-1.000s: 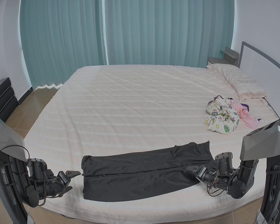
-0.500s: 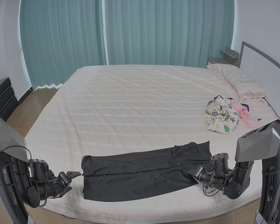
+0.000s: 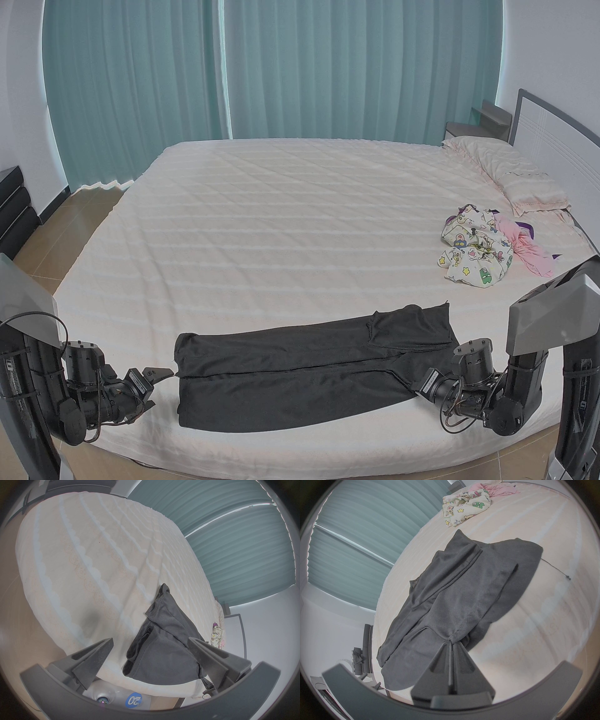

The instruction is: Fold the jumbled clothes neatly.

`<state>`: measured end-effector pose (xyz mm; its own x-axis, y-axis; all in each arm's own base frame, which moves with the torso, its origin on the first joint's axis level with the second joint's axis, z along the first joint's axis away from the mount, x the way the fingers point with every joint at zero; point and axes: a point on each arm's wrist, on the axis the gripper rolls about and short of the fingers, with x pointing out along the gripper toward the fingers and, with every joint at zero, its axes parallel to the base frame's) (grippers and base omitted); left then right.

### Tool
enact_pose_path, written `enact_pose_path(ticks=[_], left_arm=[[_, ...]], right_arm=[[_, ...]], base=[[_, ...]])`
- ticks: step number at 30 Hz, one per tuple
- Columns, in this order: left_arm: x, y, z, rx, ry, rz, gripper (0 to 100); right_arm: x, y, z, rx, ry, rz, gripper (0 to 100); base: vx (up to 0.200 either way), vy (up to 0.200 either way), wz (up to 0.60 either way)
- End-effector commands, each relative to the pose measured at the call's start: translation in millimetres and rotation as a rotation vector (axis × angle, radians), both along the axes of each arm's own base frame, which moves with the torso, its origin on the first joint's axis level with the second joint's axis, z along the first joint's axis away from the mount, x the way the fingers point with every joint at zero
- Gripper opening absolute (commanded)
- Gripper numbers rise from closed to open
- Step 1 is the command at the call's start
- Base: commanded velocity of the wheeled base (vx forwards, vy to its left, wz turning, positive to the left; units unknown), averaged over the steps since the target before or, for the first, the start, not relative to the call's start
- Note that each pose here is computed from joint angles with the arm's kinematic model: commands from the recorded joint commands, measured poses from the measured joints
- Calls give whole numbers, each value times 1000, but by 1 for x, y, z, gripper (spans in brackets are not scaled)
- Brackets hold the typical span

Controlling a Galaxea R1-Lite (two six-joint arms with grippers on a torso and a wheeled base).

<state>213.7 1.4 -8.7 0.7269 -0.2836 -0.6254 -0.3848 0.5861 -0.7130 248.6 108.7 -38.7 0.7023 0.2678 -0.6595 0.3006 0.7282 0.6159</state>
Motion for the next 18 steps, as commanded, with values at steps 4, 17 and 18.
enact_pose_path(ticks=[4, 17, 18], left_arm=[[-4, 0, -1, -1, 16, 1, 100], [-4, 0, -1, -3, 16, -2, 100], [-4, 0, -1, -2, 16, -4, 100]], right_arm=[[-5, 2, 0, -12, 7, 23, 0], [-6, 2, 2, -13, -21, 39, 100], [-7, 2, 3, -9, -31, 40, 100]], base=[[0, 0, 0], [0, 0, 0], [0, 0, 0]])
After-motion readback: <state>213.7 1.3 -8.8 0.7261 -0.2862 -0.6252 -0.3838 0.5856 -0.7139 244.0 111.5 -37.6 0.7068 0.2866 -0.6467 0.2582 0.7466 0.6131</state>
